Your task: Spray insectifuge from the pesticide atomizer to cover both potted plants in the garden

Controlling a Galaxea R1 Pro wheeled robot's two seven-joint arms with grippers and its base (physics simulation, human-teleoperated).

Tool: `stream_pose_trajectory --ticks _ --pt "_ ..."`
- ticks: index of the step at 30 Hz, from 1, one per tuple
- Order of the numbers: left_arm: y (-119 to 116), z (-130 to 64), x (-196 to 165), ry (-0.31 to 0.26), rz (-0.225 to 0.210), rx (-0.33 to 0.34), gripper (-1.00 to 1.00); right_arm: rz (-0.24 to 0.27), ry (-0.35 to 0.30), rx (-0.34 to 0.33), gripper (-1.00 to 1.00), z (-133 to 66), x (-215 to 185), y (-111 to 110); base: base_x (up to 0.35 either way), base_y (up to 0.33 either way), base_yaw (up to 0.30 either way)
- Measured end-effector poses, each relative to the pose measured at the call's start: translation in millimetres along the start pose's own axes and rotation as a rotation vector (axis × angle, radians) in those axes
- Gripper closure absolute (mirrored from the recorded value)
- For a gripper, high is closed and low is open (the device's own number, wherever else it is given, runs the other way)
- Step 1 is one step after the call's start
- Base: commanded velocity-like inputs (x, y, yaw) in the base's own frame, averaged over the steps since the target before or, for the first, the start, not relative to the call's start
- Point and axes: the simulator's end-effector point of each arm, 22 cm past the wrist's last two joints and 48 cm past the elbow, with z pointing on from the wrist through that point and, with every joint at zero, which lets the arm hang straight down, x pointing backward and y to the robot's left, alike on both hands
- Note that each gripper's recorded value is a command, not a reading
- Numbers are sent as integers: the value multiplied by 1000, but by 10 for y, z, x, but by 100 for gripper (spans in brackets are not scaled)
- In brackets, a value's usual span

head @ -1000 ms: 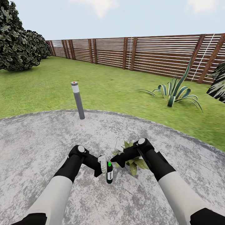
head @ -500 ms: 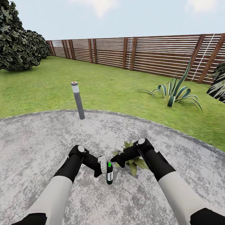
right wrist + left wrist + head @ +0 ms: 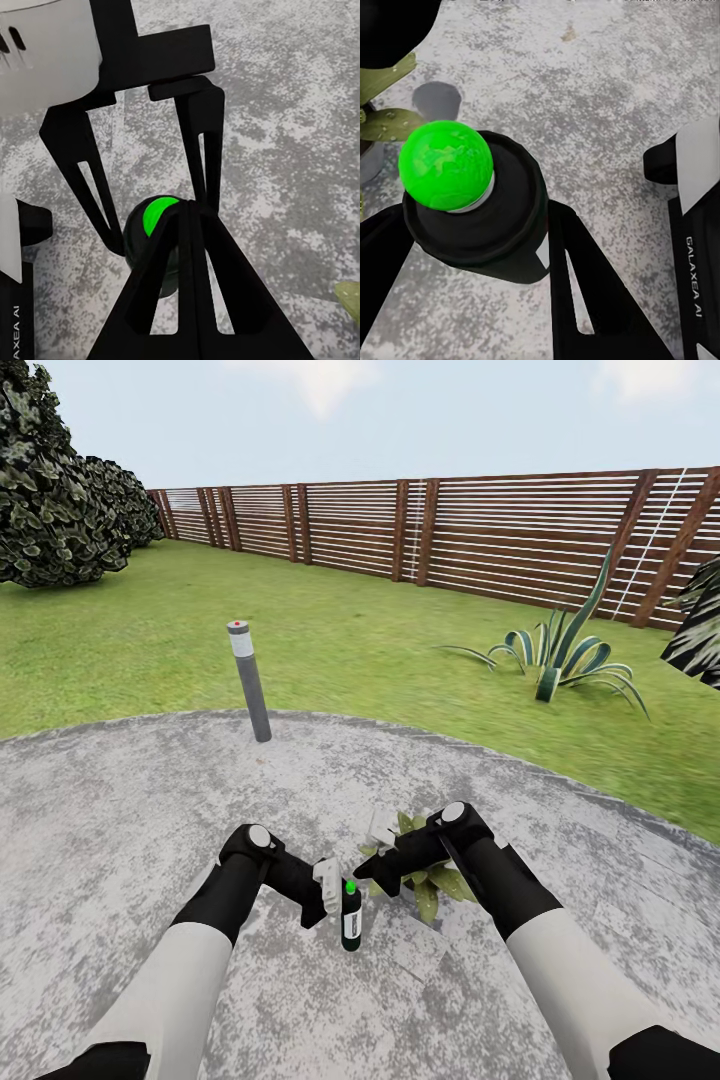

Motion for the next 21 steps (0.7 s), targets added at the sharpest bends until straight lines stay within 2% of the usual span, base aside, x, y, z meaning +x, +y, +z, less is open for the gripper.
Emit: stream_pose_trajectory --ticks 3,6,21 --pt "-4 -6 -119 -53 -3 2 100 0 0 0 100 0 0 0 0 0 0" --pt "-5 -8 -167 -74 -4 2 100 0 0 0 100 0 0 0 0 0 0" --pt "-4 -5 -180 -80 -3 2 100 0 0 0 100 0 0 0 0 0 0"
